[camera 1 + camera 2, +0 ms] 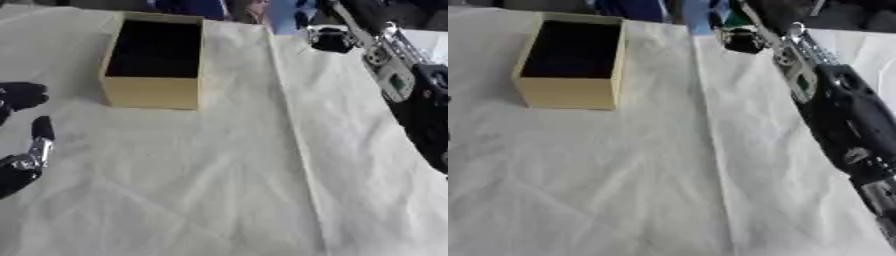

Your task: Pick up objects on the table and place them in the box.

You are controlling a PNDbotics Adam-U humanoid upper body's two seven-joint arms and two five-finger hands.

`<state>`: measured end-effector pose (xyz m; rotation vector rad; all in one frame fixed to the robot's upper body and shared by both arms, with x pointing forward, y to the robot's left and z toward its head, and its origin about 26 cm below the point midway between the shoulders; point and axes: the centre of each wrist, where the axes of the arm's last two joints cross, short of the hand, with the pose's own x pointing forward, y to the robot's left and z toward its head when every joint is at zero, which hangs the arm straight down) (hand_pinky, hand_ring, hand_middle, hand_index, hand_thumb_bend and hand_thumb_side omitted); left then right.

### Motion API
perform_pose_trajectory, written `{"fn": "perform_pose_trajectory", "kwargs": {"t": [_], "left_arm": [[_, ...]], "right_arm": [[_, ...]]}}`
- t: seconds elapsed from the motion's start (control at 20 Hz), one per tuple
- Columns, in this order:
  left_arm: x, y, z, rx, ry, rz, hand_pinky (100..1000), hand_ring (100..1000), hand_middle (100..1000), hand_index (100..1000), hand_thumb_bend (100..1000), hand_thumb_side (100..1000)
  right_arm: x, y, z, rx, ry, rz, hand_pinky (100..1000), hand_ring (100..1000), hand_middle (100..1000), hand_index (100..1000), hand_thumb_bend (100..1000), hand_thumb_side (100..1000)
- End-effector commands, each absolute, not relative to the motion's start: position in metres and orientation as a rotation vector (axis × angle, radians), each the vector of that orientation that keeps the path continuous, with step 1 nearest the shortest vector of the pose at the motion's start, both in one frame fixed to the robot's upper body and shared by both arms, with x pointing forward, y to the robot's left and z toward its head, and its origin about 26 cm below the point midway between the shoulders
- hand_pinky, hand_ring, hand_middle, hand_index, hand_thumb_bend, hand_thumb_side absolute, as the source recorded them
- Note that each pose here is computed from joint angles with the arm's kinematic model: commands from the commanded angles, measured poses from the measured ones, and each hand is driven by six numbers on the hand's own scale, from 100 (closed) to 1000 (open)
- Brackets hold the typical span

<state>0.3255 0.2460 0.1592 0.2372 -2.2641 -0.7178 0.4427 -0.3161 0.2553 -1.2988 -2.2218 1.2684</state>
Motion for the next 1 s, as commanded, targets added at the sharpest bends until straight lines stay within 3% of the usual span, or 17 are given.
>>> {"fn": "perform_pose_trajectory", "kwargs": {"t": [0.05,0.45,1.0], "left_arm": [[0.325,0.245,0.165,0.235,-2.28,-0.736,819,756,730,720,100,252],[0.325,0.241,0.165,0.206,-2.288,-0.745,817,753,726,719,100,253],[0.326,0.234,0.167,0.154,-2.308,-0.736,814,749,722,717,100,254]], "right_arm": [[0.437,-0.307,0.286,-1.317,-2.307,1.288,624,464,187,260,100,100],[0.443,-0.253,0.3,-1.161,-2.441,1.389,628,462,187,262,100,100],[0.464,-0.2,0.261,-0.954,-2.409,1.553,639,458,184,266,100,109]]}}
